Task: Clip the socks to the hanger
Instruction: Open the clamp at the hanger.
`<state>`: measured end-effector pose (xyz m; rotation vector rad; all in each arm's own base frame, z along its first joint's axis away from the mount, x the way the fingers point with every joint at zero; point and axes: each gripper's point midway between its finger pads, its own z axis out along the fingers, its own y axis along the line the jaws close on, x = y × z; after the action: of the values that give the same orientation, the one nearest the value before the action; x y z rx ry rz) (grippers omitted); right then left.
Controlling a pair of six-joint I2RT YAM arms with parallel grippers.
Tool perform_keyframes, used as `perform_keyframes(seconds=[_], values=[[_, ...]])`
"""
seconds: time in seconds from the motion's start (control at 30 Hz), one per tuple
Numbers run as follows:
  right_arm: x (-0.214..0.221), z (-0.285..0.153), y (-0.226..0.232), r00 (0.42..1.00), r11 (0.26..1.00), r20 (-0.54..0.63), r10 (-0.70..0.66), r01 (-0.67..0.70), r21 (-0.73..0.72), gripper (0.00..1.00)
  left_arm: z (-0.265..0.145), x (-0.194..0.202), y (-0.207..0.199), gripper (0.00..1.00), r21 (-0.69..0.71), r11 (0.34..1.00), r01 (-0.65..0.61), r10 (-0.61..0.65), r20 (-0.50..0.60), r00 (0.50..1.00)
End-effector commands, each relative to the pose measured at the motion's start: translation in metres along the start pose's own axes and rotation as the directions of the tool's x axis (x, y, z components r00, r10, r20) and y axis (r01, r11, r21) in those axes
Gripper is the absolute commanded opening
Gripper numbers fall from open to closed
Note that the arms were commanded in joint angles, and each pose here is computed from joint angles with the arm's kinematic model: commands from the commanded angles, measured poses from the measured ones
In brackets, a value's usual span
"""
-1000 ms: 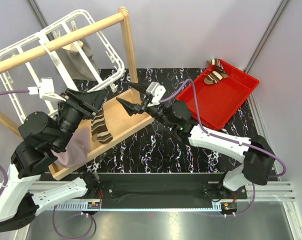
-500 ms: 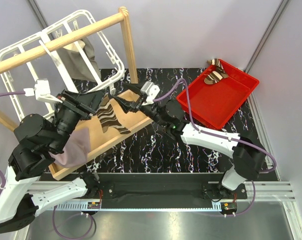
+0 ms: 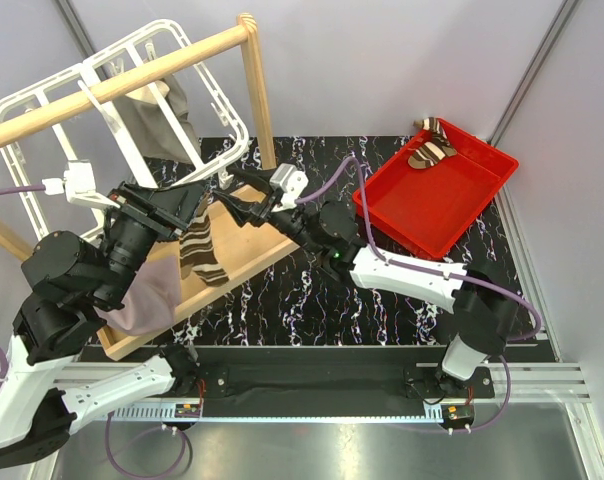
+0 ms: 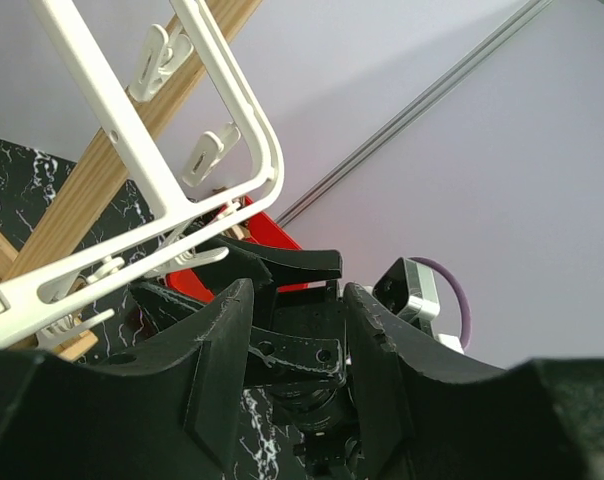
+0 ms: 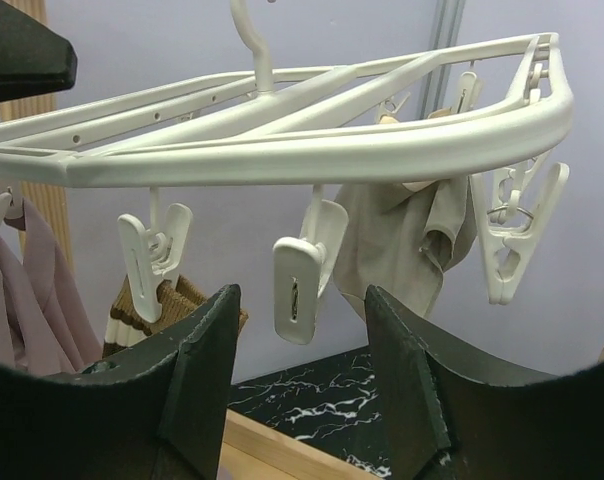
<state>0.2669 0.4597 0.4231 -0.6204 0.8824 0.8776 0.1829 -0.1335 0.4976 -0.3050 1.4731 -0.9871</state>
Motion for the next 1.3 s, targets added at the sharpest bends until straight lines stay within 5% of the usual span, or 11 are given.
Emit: perform_keyframes(seconds=[0.0,0.23,0.47,0.93,1.27], values=[[-0.036,0.012,-0.004,0.994,0.998,0.109,0.003,-0.010,0.063,0.59,-0.002,-0.013,-0.013,0.46,0.051,0.999,0.013,-0.015,0.037,0.999],[-0.034,0.014,-0.006,0.995,0.991,0.102,-0.011,-0.002,0.133,0.59,-0.001,-0.011,-0.014,0.45,0.053,0.998,0.017,-0.019,0.029,0.999],[-0.032,0.014,-0.008,0.996,0.988,0.092,-0.008,-0.006,0.157,0.45,-0.002,-0.011,-0.015,0.45,0.061,0.998,0.024,-0.026,0.026,0.999],[-0.027,0.011,-0.012,0.996,0.984,0.094,-0.003,-0.014,0.179,0.41,0.000,-0.008,-0.016,0.45,0.063,0.998,0.029,-0.030,0.016,0.999],[-0.029,0.006,0.001,0.997,0.993,0.068,0.031,-0.039,0.111,0.18,0.004,0.001,-0.018,0.45,0.063,0.998,0.022,-0.021,-0.019,1.000]])
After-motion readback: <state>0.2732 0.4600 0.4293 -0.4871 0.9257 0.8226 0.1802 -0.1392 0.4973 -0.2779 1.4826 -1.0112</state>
